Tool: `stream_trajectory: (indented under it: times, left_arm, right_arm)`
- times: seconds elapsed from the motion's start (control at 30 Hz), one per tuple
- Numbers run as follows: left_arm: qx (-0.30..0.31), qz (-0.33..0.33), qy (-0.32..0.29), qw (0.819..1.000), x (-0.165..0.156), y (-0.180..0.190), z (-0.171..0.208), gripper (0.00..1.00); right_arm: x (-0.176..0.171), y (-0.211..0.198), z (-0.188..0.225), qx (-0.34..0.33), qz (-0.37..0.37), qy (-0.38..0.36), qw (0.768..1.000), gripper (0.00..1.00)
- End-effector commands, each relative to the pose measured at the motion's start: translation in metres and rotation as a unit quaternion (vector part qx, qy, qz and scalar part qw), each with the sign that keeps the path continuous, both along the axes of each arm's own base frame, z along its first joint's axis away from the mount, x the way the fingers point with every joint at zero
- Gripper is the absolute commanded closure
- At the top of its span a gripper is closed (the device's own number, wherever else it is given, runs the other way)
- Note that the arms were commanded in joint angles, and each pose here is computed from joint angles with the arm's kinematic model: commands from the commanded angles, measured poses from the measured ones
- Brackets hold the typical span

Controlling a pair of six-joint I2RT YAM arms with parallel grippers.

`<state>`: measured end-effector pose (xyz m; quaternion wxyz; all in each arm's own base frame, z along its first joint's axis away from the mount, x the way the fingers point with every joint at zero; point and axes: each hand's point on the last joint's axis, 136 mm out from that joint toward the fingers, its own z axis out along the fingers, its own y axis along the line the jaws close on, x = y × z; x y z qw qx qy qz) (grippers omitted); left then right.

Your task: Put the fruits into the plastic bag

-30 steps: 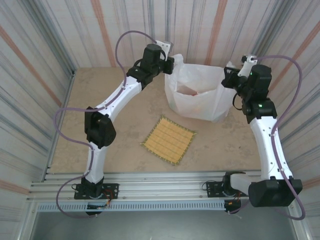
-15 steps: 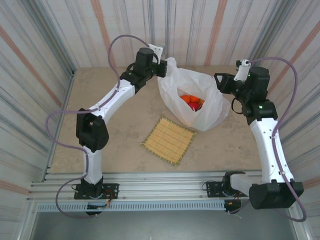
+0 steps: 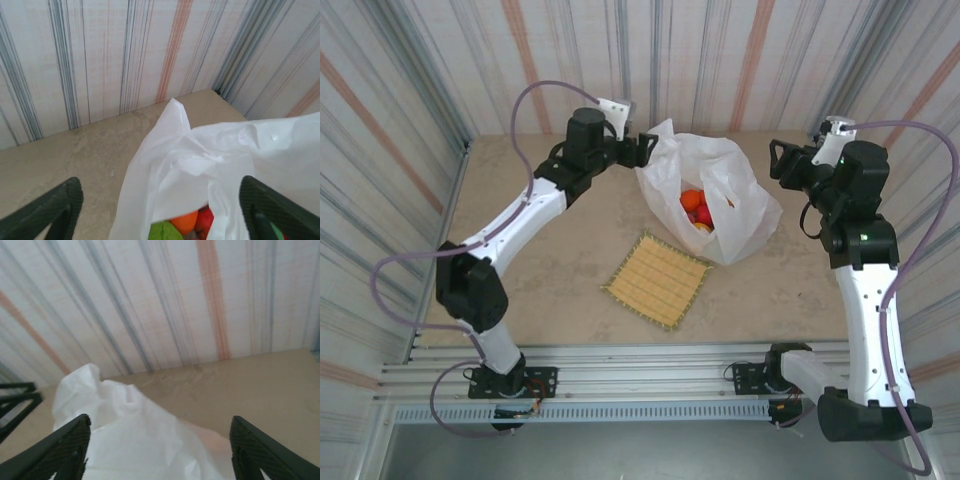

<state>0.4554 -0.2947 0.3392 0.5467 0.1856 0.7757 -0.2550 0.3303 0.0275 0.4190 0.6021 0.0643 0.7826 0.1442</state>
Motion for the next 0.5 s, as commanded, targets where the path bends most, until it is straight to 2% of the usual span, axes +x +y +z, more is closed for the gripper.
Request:
stream_trajectory:
  times: [0.0,0.13,0.3,0.47]
  left_arm:
    - [-0.024,0.006,-0.051,0.998,-0.024,0.021,0.039,0.09]
    - [-0.008,0.057,-0.05,0.997,-0.045,0.058,0.023,0.02]
    - [0.026,0.161,-0.036,0.986,-0.07,0.124,-0.033,0.01]
    - [0.035,0.278,0.027,0.96,-0.083,0.206,-0.105,0.01]
  right_arm:
    - [0.005,-0.032,-0.014,-0.036,-0.08,0.016,0.996,0.17]
    - [0.01,-0.07,-0.04,-0.059,-0.178,0.027,0.982,0.0]
    - [0.019,-0.094,-0.092,-0.076,-0.238,0.059,0.967,0.01]
    - [0.026,-0.1,-0.146,-0.085,-0.251,0.095,0.959,0.01]
